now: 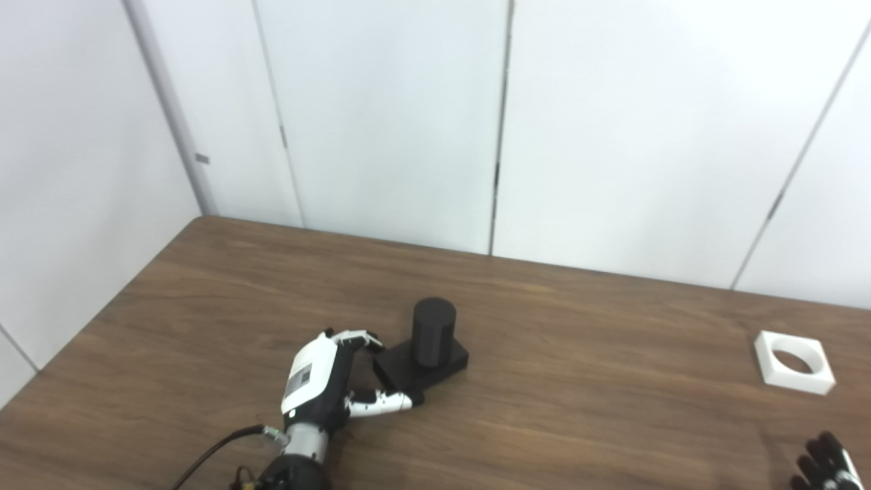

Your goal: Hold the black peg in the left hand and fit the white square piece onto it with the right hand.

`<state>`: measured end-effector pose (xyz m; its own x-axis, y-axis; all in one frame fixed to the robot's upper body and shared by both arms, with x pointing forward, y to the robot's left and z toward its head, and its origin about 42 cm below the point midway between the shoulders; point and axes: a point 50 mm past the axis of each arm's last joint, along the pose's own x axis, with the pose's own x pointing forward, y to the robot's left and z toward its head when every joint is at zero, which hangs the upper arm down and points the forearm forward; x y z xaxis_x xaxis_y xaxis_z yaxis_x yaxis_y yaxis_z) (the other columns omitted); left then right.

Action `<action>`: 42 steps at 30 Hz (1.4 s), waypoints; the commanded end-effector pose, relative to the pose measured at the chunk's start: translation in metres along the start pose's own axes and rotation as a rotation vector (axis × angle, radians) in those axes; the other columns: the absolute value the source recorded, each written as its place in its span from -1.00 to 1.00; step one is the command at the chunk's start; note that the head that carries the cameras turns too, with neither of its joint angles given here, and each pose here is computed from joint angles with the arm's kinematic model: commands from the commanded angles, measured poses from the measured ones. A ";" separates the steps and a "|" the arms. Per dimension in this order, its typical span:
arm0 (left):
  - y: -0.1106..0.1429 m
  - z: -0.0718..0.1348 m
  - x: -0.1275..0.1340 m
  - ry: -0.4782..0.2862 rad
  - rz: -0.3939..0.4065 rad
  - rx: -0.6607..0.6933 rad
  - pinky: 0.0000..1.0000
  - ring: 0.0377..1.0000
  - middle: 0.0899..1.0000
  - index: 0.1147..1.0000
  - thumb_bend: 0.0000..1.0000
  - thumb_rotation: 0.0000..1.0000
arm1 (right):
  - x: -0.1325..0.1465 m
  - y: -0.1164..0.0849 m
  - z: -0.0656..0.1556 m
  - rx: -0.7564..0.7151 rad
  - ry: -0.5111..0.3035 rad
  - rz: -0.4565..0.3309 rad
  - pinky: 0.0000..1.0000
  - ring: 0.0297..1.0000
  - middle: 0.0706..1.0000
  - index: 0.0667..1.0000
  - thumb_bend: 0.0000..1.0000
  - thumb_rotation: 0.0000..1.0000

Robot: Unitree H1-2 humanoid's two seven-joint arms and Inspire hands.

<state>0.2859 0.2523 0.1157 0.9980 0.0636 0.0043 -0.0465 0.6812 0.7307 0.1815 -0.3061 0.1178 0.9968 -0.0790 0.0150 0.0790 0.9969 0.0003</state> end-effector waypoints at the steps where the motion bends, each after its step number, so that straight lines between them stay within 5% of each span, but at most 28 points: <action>1: 0.000 0.014 -0.004 -0.067 -0.096 -0.033 0.75 0.75 0.57 -0.16 0.03 -0.89 | 0.001 0.004 0.013 -0.009 -0.037 0.003 1.00 1.00 1.00 1.00 0.50 1.00; 7: -0.007 0.023 -0.022 -0.134 -0.321 -0.092 0.74 0.84 0.64 -0.16 0.03 -0.90 | 0.000 0.012 0.023 -0.037 -0.041 0.015 1.00 1.00 1.00 1.00 0.14 1.00; 12: -0.009 0.024 -0.032 -0.196 -0.424 -0.081 0.66 0.84 0.64 -0.16 0.04 -0.91 | 0.000 0.017 0.027 -0.046 -0.029 -0.004 1.00 1.00 0.99 1.00 0.11 1.00; 17: -0.012 0.031 -0.043 -0.231 -0.474 -0.050 0.63 0.82 0.63 -0.16 0.04 -0.91 | 0.003 0.023 0.027 -0.038 -0.019 -0.014 1.00 1.00 0.95 1.00 0.10 1.00; 26: -0.026 0.043 -0.067 -0.316 -0.536 0.024 0.98 0.84 0.61 -0.16 0.04 -0.90 | 0.009 0.035 0.032 -0.049 -0.016 -0.014 1.00 1.00 0.93 1.00 0.16 1.00; 42: -0.053 0.042 -0.088 -0.420 -0.539 0.216 1.00 0.81 0.56 -0.16 0.04 -0.90 | 0.012 0.039 0.035 -0.060 -0.018 -0.039 1.00 1.00 0.87 1.00 0.24 1.00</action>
<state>0.2126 0.1831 0.1213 0.8472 -0.5259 -0.0757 0.3473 0.4404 0.8279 0.1855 -0.2768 0.1352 0.9911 -0.1214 -0.0551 0.1161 0.9891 -0.0902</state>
